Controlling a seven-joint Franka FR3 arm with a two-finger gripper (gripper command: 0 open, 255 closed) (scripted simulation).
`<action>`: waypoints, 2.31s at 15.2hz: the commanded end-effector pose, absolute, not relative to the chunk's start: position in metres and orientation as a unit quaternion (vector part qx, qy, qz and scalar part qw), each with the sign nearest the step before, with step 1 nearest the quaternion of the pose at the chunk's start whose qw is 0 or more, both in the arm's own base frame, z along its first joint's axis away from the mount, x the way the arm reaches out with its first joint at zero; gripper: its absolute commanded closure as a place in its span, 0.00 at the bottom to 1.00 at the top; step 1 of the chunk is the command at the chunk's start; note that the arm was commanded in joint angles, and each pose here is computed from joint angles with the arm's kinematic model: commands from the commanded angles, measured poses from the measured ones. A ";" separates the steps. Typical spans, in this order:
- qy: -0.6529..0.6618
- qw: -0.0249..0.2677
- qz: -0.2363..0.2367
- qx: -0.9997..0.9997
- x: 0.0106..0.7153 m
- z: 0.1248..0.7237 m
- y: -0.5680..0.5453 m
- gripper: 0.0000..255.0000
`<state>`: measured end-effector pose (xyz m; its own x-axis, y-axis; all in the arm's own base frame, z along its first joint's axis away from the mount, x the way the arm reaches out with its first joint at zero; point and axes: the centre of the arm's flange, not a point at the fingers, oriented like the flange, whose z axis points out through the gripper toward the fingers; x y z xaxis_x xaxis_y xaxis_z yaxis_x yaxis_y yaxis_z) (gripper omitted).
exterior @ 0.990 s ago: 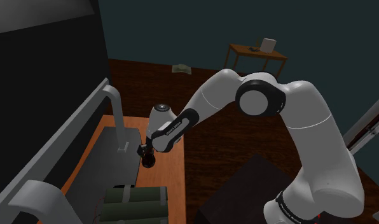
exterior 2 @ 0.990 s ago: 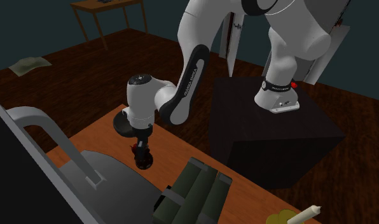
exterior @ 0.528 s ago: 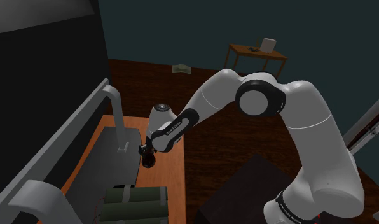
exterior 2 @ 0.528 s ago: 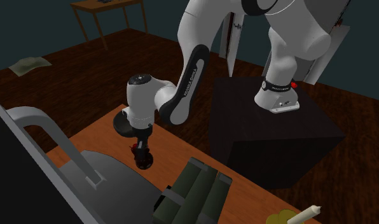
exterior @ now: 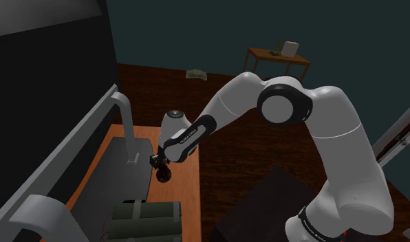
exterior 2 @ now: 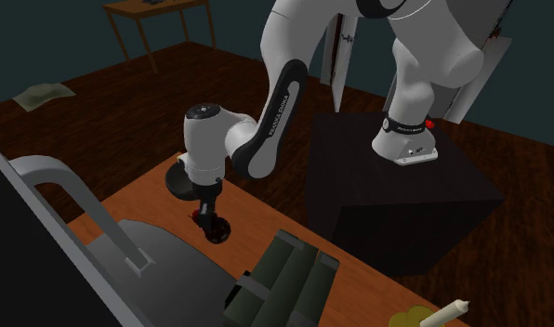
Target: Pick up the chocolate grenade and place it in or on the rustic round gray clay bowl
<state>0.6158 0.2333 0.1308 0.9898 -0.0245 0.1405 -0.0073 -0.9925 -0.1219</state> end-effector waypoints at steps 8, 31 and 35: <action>0.008 0.061 -0.071 -0.996 0.616 0.177 0.233 1.00; 0.008 0.061 -0.071 -0.996 0.621 0.296 0.222 1.00; 0.008 0.061 -0.071 -0.996 0.641 0.306 0.174 1.00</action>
<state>0.6393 0.1869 0.3009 0.9897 -0.0258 0.1408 -0.0085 -0.9925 -0.1221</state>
